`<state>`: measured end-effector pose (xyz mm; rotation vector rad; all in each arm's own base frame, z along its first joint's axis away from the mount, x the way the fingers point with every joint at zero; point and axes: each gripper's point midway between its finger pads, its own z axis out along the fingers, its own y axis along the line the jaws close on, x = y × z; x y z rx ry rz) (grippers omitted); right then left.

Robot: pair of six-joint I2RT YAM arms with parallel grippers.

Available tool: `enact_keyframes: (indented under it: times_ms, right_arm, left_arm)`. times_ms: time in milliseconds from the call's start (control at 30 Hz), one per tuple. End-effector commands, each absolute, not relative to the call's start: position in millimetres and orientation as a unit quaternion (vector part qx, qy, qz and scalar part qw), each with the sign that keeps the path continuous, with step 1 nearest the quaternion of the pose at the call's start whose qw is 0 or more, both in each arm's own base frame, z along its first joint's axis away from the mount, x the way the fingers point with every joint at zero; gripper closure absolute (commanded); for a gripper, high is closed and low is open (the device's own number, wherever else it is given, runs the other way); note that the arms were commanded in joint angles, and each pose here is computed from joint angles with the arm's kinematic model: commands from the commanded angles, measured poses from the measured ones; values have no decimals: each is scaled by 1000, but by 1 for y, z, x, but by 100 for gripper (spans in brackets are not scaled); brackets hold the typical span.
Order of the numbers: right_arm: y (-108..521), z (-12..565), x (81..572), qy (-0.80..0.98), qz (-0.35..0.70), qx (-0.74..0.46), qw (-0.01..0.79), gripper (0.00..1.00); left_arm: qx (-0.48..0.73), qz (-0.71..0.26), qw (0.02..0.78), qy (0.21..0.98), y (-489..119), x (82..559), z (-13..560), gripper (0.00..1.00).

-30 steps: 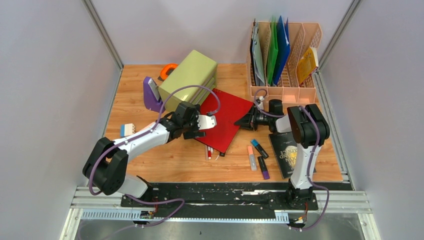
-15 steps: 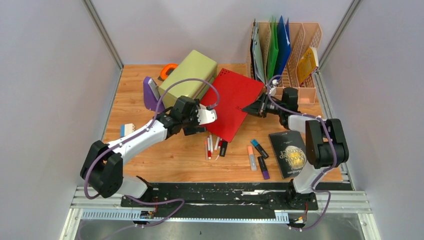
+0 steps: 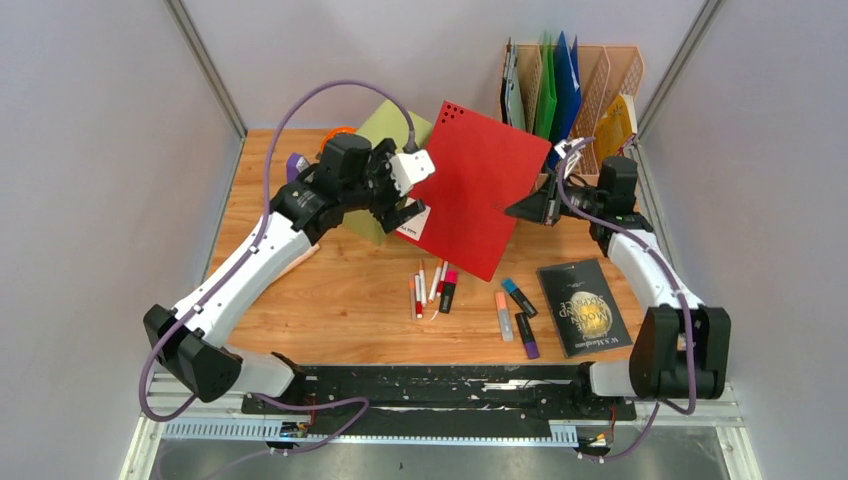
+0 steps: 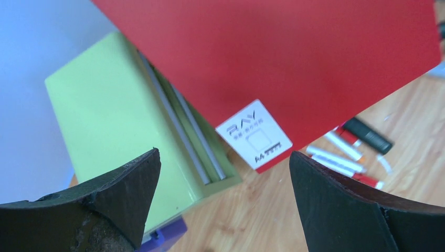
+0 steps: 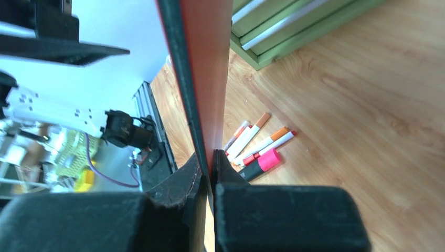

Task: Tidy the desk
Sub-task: Pick up the folder from the center of the board.

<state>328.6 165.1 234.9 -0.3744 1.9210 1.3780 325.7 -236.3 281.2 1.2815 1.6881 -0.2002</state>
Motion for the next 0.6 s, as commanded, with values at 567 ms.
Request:
enact_keyframes:
  times_ms: [567]
  right_arm:
    - [165,303,249,609,564,-375,413,100]
  left_arm:
    - [391,-367,490,688,-257,314,384,0]
